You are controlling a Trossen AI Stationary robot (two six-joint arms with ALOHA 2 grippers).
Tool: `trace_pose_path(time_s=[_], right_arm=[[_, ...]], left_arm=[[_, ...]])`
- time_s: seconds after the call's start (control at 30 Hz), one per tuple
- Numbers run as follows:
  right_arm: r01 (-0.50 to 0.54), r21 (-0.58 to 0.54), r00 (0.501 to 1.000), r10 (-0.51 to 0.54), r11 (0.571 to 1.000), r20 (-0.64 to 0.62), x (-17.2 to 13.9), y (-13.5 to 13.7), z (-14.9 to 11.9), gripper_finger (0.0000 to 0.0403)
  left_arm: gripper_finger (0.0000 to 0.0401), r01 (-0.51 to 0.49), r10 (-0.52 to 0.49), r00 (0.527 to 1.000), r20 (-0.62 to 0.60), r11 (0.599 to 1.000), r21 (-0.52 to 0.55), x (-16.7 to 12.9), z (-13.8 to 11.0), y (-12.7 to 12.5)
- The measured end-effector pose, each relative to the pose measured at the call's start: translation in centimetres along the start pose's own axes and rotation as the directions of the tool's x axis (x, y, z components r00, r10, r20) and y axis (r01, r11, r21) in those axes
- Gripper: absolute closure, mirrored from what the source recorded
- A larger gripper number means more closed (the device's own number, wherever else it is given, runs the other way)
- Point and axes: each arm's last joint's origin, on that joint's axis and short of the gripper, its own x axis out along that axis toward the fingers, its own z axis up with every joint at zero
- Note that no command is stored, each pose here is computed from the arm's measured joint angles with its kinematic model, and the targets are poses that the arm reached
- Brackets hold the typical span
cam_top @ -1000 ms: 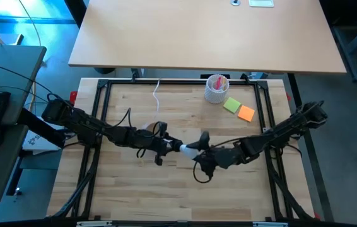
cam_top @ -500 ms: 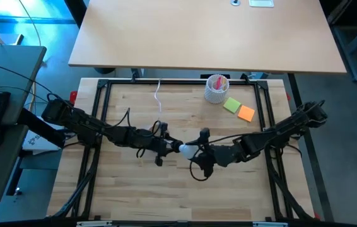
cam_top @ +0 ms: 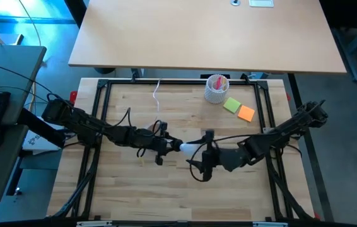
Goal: Screw lightbulb
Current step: Remove the light bulb from the lamp
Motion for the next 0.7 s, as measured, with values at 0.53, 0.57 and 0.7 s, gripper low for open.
trace_pose_path(time_s=[0.53,0.57,0.7], right_arm=[[0.204,0.657,0.972,-0.067,0.726,-0.227,-0.9,2.5,-5.7,0.0094],[0.181,0.667,0.978,-0.058,0.723,-0.202,-0.6,2.5,-5.7,0.0094],[0.151,0.706,0.988,-0.076,0.691,-0.137,0.5,1.4,-5.1,0.0094]], left_arm=[[0.0256,-0.007,0.007,1.000,-0.005,1.000,0.001,0.0,0.0,0.0],[0.0256,-0.007,0.007,1.000,-0.005,1.000,0.005,0.0,0.0,0.0],[0.0256,-0.016,0.016,1.000,-0.006,1.000,0.013,0.0,-0.1,0.2]])
